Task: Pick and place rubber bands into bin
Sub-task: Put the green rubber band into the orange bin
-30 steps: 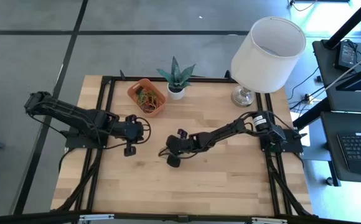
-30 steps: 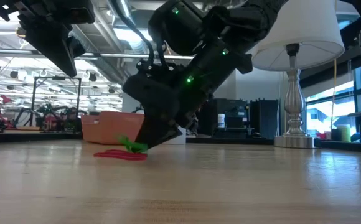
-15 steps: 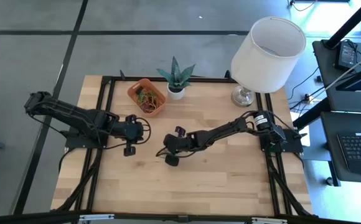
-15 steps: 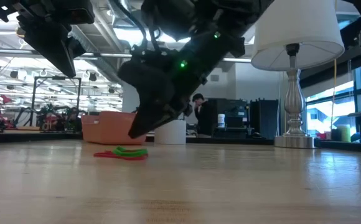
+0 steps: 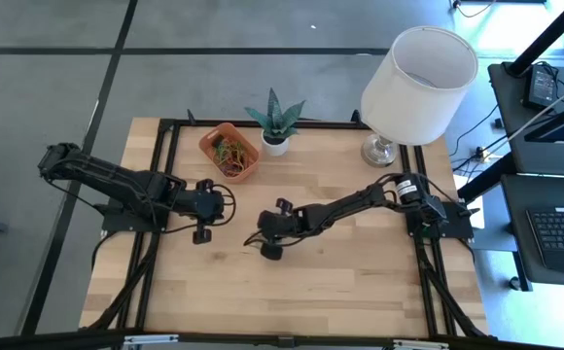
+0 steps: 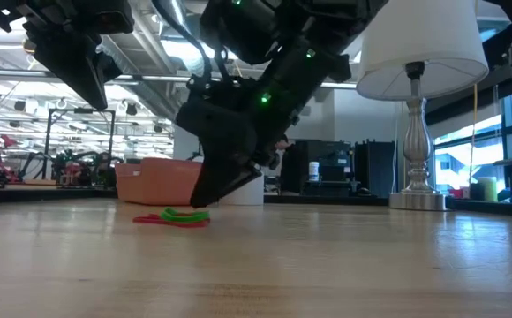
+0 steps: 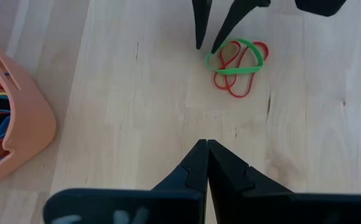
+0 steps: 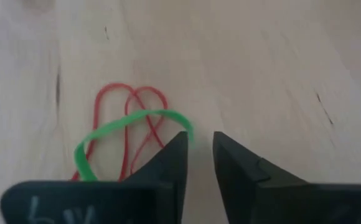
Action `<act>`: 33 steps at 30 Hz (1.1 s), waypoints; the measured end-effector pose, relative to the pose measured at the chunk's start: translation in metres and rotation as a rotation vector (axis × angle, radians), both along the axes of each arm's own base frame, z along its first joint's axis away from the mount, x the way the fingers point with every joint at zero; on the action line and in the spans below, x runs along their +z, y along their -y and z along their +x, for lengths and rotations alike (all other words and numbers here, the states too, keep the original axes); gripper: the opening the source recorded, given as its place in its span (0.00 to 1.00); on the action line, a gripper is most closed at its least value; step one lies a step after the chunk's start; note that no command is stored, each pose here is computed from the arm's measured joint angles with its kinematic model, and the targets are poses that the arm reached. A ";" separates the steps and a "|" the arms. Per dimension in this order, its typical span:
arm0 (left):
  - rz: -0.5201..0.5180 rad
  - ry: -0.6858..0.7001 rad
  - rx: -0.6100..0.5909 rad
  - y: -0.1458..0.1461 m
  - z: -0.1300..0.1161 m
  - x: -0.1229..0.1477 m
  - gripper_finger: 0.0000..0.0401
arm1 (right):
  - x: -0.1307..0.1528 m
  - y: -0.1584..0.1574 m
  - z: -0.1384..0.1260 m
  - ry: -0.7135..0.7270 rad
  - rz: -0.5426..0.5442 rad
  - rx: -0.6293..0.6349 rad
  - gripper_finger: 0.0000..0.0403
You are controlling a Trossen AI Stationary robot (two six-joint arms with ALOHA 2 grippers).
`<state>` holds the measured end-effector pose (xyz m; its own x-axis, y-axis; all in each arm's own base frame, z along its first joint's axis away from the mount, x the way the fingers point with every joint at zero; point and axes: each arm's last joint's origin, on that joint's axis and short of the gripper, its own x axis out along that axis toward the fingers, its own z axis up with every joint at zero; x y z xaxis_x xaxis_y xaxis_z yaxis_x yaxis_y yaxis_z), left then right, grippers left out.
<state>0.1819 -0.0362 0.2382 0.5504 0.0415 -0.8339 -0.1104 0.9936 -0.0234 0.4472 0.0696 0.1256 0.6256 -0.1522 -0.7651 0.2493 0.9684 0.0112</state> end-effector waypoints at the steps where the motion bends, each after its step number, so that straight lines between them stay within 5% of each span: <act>1: 0.000 0.000 0.000 0.000 0.000 0.000 0.01 | -0.001 0.000 0.001 0.008 0.002 -0.001 0.20; 18: -0.001 0.003 0.000 0.000 0.000 0.000 0.01 | -0.028 -0.006 0.002 -0.003 0.033 -0.024 0.23; 23: 0.000 0.002 0.000 0.000 0.000 0.000 0.01 | -0.033 -0.015 0.000 -0.017 0.017 -0.001 0.10; 25: 0.000 -0.001 0.001 0.000 0.000 0.000 0.01 | -0.030 -0.016 0.001 -0.012 0.006 0.016 0.03; 33: -0.014 -0.055 0.132 -0.009 -0.012 0.001 0.00 | 0.014 -0.006 0.005 0.050 -0.017 0.035 0.01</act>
<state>0.1700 -0.0273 0.2388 0.4939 0.0990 -0.8639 -0.2418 0.9700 -0.0270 0.4518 0.0759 0.1394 0.6680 -0.1419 -0.7305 0.2146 0.9767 0.0065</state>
